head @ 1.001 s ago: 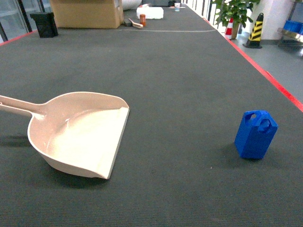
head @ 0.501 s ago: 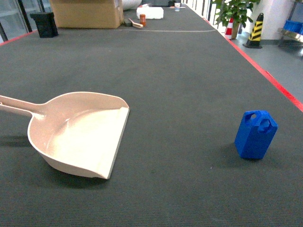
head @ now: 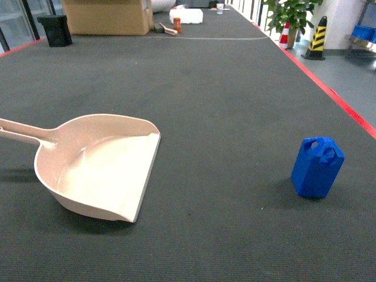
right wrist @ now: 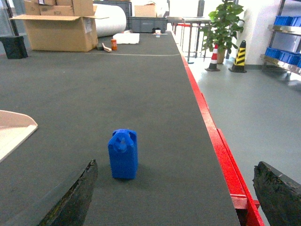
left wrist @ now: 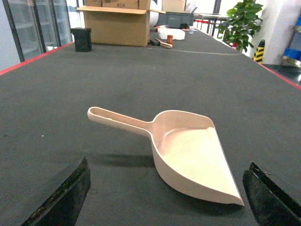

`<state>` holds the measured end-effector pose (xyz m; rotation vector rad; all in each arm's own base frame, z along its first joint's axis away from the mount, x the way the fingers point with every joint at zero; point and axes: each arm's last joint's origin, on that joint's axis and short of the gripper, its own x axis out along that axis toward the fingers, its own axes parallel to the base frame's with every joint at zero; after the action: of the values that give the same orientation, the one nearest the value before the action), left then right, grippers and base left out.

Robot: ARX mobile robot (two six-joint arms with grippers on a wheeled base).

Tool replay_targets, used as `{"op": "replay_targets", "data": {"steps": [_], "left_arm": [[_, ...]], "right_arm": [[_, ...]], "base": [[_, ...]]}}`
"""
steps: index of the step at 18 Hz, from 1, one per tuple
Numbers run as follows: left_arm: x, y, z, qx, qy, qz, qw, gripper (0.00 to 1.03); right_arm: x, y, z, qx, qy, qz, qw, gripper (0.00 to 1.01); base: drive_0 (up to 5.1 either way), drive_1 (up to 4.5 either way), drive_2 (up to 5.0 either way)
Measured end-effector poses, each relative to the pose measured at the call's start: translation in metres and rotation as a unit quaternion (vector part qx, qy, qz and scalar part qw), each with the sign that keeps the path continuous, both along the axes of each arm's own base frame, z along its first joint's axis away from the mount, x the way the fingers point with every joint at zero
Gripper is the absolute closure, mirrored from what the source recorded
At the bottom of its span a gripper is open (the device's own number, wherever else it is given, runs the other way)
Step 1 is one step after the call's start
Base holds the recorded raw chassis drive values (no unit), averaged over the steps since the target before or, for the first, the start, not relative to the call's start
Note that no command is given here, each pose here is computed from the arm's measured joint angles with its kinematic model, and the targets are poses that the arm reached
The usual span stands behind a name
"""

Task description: Place part in tray to right shelf

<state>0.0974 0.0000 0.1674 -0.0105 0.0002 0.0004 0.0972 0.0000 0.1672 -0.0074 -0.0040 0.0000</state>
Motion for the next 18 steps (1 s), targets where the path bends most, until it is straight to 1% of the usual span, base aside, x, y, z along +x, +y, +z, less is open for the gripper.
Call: {"op": "replay_targets", "data": {"steps": [18], "left_arm": [[0.0000,0.0000,0.0000,0.000,0.000,0.000,1.0000,0.05]], "right_arm": [[0.0000,0.0000,-0.0001,0.000,0.000,0.000,1.0000,0.03]], "base": [[0.0,0.00,0.0]]}}
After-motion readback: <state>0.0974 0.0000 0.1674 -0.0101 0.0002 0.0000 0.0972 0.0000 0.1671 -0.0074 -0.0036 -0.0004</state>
